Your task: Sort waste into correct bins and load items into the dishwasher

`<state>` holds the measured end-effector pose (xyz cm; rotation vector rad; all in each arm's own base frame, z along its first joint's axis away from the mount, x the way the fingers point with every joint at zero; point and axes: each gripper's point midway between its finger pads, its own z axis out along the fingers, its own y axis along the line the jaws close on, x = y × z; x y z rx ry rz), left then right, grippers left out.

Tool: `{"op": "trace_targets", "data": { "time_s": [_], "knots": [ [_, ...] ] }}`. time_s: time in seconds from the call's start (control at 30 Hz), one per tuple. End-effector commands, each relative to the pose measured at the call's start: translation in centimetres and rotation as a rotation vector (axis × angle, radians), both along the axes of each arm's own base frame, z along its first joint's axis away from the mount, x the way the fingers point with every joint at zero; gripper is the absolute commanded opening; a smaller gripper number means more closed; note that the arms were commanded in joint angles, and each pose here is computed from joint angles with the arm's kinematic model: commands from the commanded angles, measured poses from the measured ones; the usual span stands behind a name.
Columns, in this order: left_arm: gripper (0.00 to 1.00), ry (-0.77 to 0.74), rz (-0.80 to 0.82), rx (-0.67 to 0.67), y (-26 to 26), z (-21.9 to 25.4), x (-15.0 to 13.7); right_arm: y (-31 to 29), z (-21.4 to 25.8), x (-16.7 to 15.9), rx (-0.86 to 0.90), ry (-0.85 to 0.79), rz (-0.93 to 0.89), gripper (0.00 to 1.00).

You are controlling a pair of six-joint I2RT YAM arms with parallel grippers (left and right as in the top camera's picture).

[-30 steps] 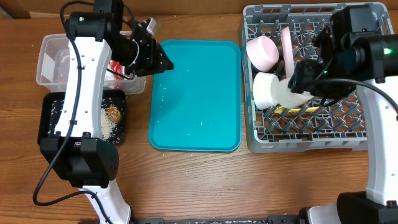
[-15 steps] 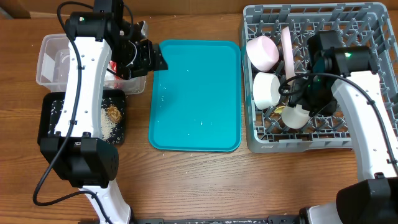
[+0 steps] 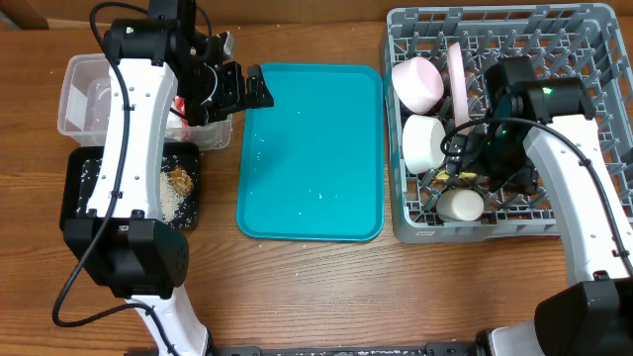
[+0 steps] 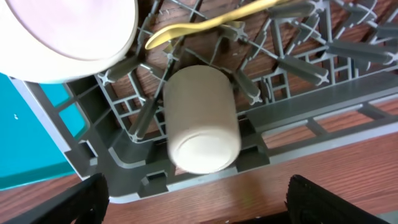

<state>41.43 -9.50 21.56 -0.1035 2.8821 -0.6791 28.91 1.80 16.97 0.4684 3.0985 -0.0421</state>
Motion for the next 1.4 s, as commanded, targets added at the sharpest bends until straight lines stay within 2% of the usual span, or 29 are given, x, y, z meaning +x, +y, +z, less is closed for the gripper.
{"op": "trace_targets", "data": {
  "time_s": [0.0,0.1,0.13,0.17,0.27,0.33,0.43,0.53,0.73,0.8,0.9,1.03,1.17,1.37],
  "knots": [
    [1.00,-0.059,-0.010,0.003,-0.2,1.9,-0.2,0.2,2.9,0.7,0.010,-0.063,0.003,0.94],
    [1.00,-0.058,-0.010,0.003,-0.2,1.9,-0.2,0.6,7.0,0.6,0.019,-0.125,0.014,0.93],
    [1.00,-0.059,-0.010,0.003,-0.2,1.9,-0.2,1.3,8.8,1.1,0.048,-0.191,0.034,0.93],
    [1.00,-0.059,-0.010,0.003,-0.2,1.9,-0.2,2.8,10.8,1.1,0.124,-0.254,0.061,1.00],
    [1.00,-0.059,-0.010,0.003,-0.2,1.9,-0.2,9.8,17.5,-1.4,0.534,-0.387,0.182,1.00],
    [1.00,-0.059,-0.010,0.003,-0.2,1.9,-0.2,10.8,20.0,-3.0,0.615,-0.448,0.223,1.00],
    [1.00,-0.059,-0.010,0.003,-0.2,1.9,-0.2,10.8,21.2,-4.5,0.627,-0.489,0.248,1.00],
    [1.00,-0.059,-0.010,0.003,-0.2,1.9,-0.2,8.4,21.8,-5.4,0.486,-0.576,0.221,1.00],
    [1.00,-0.059,-0.010,0.003,-0.2,1.9,-0.2,4.4,24.5,-9.5,0.294,-0.778,0.172,1.00],
    [1.00,-0.059,-0.010,0.003,-0.2,1.9,-0.2,2.8,24.5,-10.1,0.215,-0.817,0.142,1.00],
    [1.00,-0.058,-0.010,0.003,-0.2,1.9,-0.2,0.6,24.8,-10.3,0.103,-0.959,0.100,1.00],
    [1.00,-0.059,-0.010,0.003,-0.2,1.9,-0.2,0.4,23.4,-8.9,0.041,-1.172,0.183,1.00],
    [1.00,-0.059,-0.010,0.003,-0.2,1.9,-0.2,0.1,19.0,-7.2,0.046,-1.291,0.161,1.00],
    [1.00,-0.059,-0.010,0.003,-0.2,1.9,-0.2,1.8,9.1,-5.0,0.130,-1.512,0.247,1.00]
  ]
}}
